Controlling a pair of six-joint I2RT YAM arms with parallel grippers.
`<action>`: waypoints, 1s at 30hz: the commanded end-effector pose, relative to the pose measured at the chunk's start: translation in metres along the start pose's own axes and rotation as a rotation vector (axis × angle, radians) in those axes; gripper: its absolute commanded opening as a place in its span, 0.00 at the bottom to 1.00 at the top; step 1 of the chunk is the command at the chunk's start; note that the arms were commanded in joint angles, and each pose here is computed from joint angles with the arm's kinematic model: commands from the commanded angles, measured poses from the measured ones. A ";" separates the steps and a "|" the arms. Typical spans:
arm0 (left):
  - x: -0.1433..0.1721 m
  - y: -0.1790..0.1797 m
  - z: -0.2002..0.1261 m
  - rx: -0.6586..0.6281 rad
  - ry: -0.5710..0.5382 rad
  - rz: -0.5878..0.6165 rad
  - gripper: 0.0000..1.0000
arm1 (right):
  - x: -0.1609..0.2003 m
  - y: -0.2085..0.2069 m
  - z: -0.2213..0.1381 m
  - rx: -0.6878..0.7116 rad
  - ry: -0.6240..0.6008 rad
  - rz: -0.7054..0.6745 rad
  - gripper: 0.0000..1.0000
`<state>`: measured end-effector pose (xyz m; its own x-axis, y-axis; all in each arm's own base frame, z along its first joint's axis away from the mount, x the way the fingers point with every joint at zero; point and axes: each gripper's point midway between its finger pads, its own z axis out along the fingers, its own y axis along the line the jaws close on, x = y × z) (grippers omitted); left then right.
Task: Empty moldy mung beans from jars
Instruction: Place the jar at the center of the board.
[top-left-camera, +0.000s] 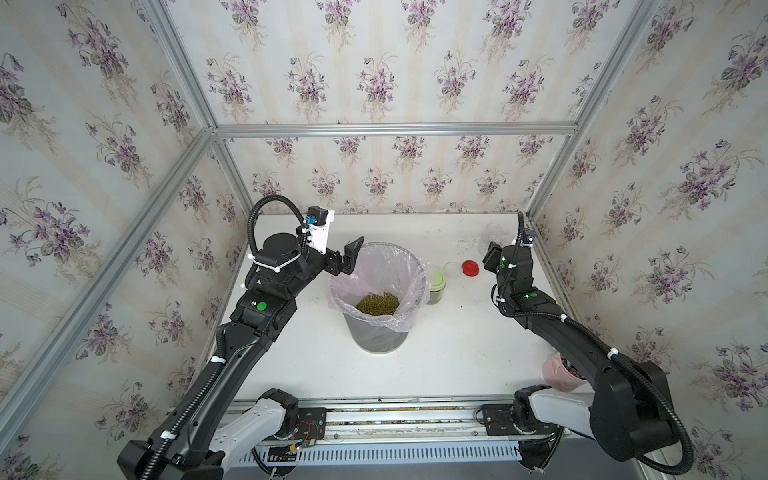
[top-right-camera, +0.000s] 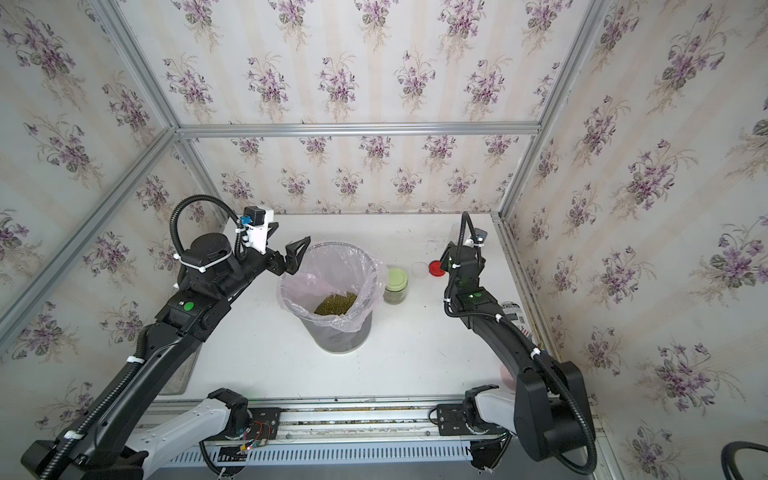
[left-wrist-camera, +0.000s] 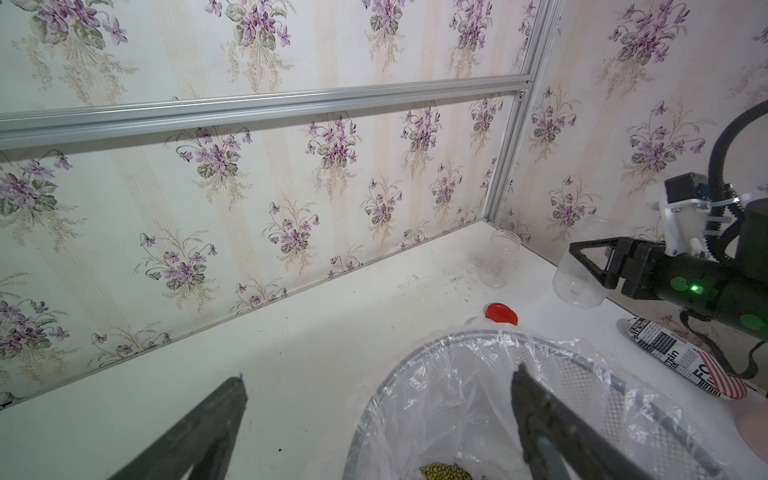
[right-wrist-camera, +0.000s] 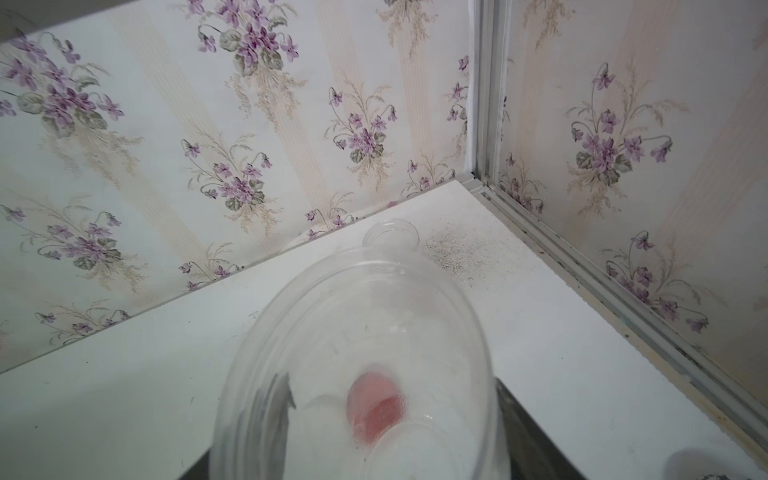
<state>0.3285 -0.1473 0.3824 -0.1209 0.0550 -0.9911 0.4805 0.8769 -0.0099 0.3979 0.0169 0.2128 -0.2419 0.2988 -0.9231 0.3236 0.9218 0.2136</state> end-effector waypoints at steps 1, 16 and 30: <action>-0.004 0.001 -0.001 -0.007 -0.015 -0.008 1.00 | 0.003 -0.001 0.008 -0.010 -0.009 0.060 0.58; -0.002 0.002 0.001 -0.010 -0.008 -0.008 1.00 | 0.025 -0.025 0.046 0.089 -0.019 0.030 0.57; -0.001 0.002 0.001 -0.010 -0.005 -0.009 1.00 | 0.034 -0.026 0.076 0.033 -0.003 -0.006 0.58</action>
<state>0.3300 -0.1477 0.3802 -0.1273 0.0574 -0.9902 0.4798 0.8773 -0.0108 0.4422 -0.0218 0.1392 -0.2914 0.3057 -0.9065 0.4050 0.8979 0.1726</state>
